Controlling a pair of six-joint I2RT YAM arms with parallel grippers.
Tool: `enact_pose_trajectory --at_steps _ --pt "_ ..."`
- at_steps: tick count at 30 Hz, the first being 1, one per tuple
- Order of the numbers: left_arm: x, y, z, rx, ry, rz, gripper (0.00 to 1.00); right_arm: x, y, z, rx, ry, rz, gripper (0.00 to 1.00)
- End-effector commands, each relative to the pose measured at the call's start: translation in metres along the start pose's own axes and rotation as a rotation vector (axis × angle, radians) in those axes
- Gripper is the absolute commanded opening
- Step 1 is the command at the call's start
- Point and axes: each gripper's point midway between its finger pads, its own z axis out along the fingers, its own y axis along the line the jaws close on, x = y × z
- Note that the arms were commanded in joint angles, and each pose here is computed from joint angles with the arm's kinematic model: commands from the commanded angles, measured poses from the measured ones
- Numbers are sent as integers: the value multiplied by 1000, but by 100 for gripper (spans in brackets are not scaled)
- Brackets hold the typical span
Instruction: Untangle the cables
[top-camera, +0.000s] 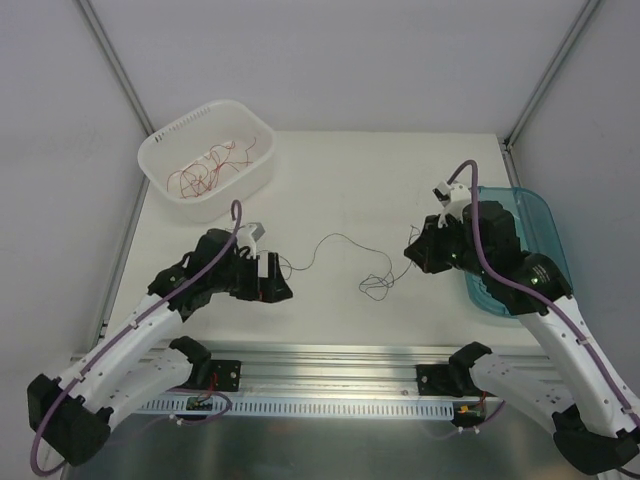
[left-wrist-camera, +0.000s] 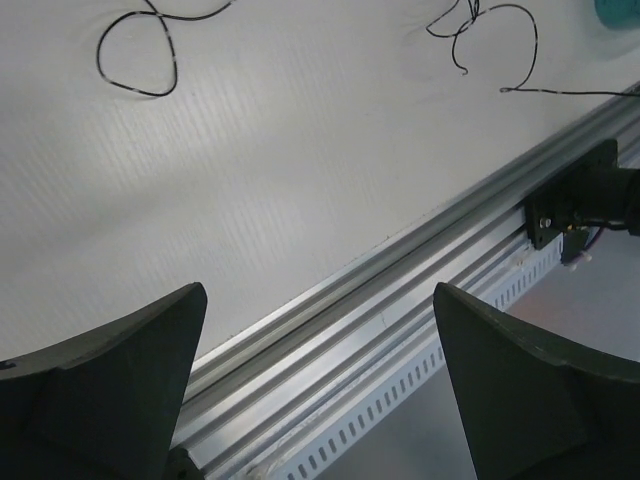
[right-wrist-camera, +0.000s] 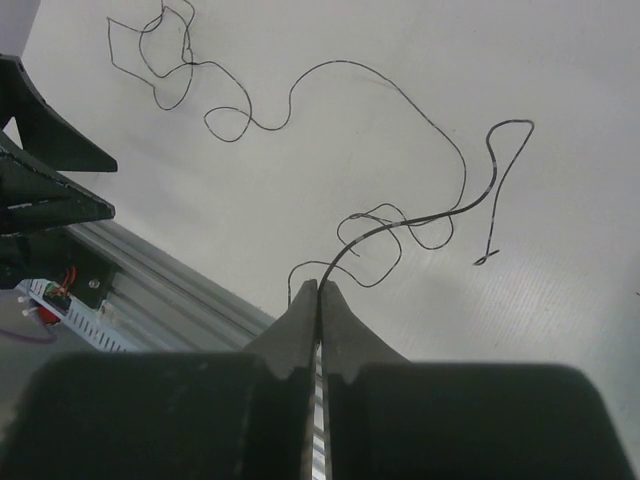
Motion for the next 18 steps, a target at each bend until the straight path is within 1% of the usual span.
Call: enact_pose_trajectory --at_steps 1,2,4,5,6,7,8,9,10,11,12,13,14,15,16,18 --pt "-19 -23 11 -21 -40 110 97 7 -18 -9 95 -10 -13 1" --pt "-16 -19 22 -57 -11 119 97 11 -20 -8 102 1 -10 1" --pt "-17 -38 35 -32 4 163 95 25 -24 -4 108 28 12 1" --pt "-14 -36 49 -63 37 173 94 26 -24 -4 102 16 17 1" --pt "-22 -48 53 -51 28 193 92 30 -24 -4 101 19 30 1" --pt "-19 -51 69 -62 61 211 90 40 -27 1 105 39 41 1" --pt "-16 -61 76 -51 79 243 89 40 -27 0 98 29 47 1" --pt "-25 -74 81 -40 60 278 86 44 -28 1 99 35 54 0" --pt "-26 -81 88 -36 67 298 85 47 -27 2 91 37 64 1" --pt "-22 -81 105 -47 101 316 84 52 -28 4 92 46 71 1" --pt "-28 -99 110 -15 94 360 83 54 -28 3 89 41 71 1" --pt "-21 -97 127 -28 131 381 81 55 -29 3 90 40 72 1" --pt "-21 -102 134 -21 136 403 80 60 -31 4 95 52 73 1" --pt "-29 -117 140 7 122 450 79 60 -30 2 92 43 74 1" --pt "-22 -115 154 -2 155 474 78 62 -32 3 96 46 77 1" --pt "-29 -127 166 23 142 544 75 68 -33 3 100 55 79 1"
